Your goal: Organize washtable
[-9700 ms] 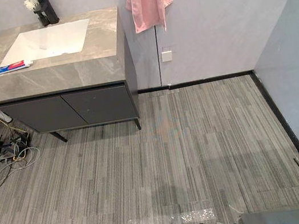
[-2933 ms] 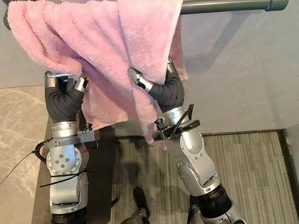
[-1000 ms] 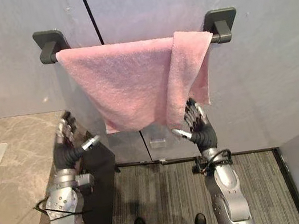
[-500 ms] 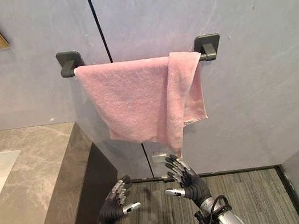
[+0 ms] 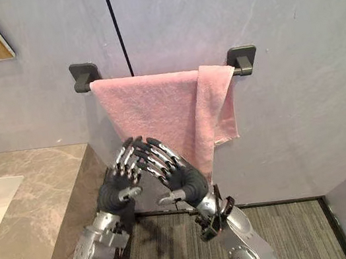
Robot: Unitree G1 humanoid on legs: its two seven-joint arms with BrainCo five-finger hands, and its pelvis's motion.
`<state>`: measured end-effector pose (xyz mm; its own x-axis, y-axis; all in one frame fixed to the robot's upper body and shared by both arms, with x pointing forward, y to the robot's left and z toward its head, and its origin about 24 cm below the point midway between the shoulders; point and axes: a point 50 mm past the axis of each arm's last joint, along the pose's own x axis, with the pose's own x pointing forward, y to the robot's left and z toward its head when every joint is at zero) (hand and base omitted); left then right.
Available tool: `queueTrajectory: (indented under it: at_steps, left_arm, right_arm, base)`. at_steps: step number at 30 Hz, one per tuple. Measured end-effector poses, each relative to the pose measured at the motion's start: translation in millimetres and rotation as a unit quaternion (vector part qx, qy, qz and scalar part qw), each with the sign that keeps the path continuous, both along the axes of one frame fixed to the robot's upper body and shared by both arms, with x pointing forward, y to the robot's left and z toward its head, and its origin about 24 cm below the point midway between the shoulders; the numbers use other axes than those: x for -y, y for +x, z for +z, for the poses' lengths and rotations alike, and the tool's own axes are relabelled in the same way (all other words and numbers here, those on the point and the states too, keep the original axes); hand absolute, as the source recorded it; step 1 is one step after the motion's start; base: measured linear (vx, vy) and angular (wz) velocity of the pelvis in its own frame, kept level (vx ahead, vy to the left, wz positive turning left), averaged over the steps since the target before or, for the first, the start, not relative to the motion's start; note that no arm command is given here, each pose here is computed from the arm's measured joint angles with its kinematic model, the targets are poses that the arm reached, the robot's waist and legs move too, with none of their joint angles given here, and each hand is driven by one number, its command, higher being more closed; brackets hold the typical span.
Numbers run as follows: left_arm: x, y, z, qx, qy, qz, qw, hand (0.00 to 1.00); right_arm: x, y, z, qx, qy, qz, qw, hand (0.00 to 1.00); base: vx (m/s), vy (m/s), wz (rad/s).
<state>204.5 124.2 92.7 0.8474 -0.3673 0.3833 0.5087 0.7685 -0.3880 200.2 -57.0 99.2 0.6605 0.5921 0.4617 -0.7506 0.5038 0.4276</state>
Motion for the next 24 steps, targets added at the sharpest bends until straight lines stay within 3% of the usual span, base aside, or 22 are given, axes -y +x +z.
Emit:
queueTrajectory:
  at_steps: [12, 24]
  left_arm:
    - [-7.2, 45.1, 17.0, 0.029, 0.02, 0.08, 0.996, 0.0]
    - [13.5, 97.8, 57.9, 0.082, 0.029, 0.055, 0.995, 0.0]
  right_arm:
    - [-26.3, 44.5, 37.7, 0.088, -0.051, -0.037, 0.994, 0.0]
    - [-35.9, 71.1, 94.0, 0.179, -0.05, -0.115, 0.976, 0.0]
  base:
    - [-0.03, 0.009, -0.07]
    - [0.02, 0.004, -0.07]
